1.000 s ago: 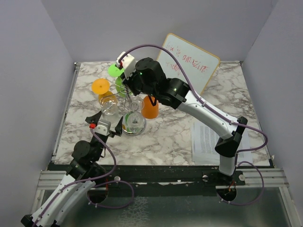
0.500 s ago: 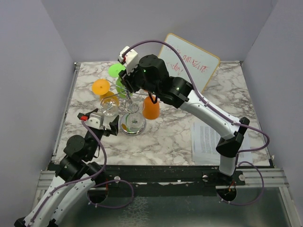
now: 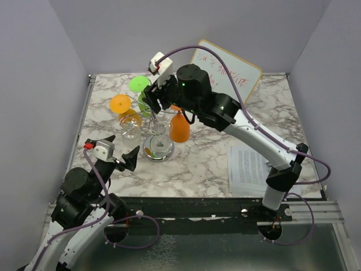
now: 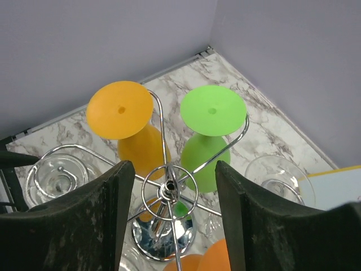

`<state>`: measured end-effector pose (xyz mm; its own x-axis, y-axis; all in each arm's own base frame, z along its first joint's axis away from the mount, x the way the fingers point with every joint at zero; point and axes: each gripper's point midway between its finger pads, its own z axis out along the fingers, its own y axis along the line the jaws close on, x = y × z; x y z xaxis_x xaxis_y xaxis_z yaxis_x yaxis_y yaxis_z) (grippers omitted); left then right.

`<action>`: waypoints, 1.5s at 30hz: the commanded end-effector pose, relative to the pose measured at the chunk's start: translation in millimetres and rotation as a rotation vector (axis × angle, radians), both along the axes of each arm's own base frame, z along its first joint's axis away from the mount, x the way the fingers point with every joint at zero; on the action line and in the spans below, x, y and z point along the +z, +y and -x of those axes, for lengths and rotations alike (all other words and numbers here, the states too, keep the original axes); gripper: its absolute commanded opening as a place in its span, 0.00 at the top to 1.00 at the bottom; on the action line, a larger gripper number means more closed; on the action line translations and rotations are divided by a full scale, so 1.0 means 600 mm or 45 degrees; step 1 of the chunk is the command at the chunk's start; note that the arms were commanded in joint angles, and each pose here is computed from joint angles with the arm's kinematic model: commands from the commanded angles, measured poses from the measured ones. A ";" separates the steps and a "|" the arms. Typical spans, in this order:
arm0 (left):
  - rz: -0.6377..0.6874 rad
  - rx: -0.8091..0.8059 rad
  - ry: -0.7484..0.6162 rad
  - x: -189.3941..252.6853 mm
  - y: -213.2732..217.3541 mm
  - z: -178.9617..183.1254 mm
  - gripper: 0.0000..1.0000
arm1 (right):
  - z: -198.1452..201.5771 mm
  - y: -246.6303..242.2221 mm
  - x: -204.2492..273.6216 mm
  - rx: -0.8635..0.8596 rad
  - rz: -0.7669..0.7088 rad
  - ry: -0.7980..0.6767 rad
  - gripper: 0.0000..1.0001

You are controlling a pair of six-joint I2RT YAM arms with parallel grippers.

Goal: Place the wine glass upside down on the wine glass rack

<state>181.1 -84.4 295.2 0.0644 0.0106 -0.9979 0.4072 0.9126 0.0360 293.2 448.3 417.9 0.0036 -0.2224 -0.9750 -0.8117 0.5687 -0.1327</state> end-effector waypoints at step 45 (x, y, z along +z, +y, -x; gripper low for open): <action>0.278 0.508 0.326 0.170 0.192 0.131 0.01 | 0.183 -0.668 -0.088 -1.236 -0.253 0.246 0.00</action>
